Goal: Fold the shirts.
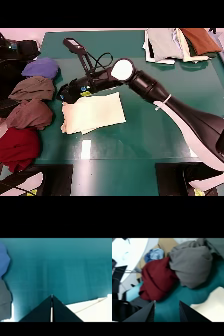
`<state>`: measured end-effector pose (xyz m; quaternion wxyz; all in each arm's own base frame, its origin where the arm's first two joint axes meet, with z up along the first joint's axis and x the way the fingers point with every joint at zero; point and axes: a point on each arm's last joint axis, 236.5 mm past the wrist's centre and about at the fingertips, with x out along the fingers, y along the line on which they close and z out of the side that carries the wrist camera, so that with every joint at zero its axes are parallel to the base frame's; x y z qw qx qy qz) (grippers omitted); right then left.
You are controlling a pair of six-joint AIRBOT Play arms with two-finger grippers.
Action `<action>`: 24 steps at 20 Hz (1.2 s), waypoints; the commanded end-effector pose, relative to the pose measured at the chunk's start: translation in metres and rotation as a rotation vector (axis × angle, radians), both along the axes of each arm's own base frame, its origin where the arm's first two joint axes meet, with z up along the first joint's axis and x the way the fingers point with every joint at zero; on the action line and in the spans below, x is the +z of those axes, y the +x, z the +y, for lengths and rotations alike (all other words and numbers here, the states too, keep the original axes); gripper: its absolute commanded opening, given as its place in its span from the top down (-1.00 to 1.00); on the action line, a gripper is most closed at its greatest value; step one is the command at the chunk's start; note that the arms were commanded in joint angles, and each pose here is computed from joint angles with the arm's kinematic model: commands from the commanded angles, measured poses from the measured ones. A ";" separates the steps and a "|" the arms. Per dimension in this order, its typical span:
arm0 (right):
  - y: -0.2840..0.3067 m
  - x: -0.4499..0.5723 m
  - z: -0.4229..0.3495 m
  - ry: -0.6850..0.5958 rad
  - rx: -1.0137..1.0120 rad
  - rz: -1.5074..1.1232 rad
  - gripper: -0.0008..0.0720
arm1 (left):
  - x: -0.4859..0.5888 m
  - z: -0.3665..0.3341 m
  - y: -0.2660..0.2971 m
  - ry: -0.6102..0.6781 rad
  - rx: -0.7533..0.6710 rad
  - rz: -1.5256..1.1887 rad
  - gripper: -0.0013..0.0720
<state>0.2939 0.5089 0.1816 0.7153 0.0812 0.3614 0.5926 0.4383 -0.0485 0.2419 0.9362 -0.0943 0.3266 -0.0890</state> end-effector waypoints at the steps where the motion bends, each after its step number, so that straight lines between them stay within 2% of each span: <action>1: 0.036 -0.037 -0.048 -0.195 -0.077 -0.040 0.04 | 0.005 0.006 -0.010 -0.003 0.006 0.005 0.90; 6: 0.078 -0.128 -0.204 -0.384 -0.348 0.216 0.04 | 0.005 -0.024 -0.012 0.015 -0.080 -0.003 0.90; 7: 0.078 -0.150 -0.234 -0.410 -0.401 0.280 -0.02 | 0.003 -0.037 -0.011 0.014 -0.107 -0.003 0.90; 8: 0.075 -0.173 -0.260 -0.424 -0.450 0.362 -0.45 | 0.001 -0.047 -0.011 0.014 -0.129 -0.001 0.90; 9: 0.072 -0.193 -0.278 -0.423 -0.491 0.445 -0.59 | -0.002 -0.058 -0.012 0.013 -0.153 0.003 0.90; 10: 0.066 -0.212 -0.288 -0.408 -0.518 0.538 -0.59 | -0.006 -0.067 -0.011 0.013 -0.174 0.009 0.90; 12: 0.060 -0.236 -0.282 -0.344 -0.508 0.658 -0.59 | -0.019 -0.082 -0.008 0.013 -0.206 0.036 0.90; 16: 0.066 -0.244 -0.219 -0.217 -0.415 0.727 -0.59 | -0.040 -0.101 -0.003 -0.018 -0.242 0.090 0.90; 19: 0.065 -0.251 -0.167 -0.202 -0.335 0.728 -0.59 | -0.042 -0.107 -0.002 -0.044 -0.250 0.100 0.90; 20: 0.063 -0.255 -0.151 -0.211 -0.301 0.716 -0.50 | -0.042 -0.108 -0.002 -0.050 -0.252 0.100 0.90; 22: 0.066 -0.257 -0.127 -0.213 -0.271 0.677 0.05 | -0.041 -0.111 -0.003 -0.065 -0.258 0.102 0.90; 24: 0.076 -0.251 -0.114 -0.203 -0.259 0.596 0.93 | -0.038 -0.118 -0.005 -0.100 -0.268 0.102 0.90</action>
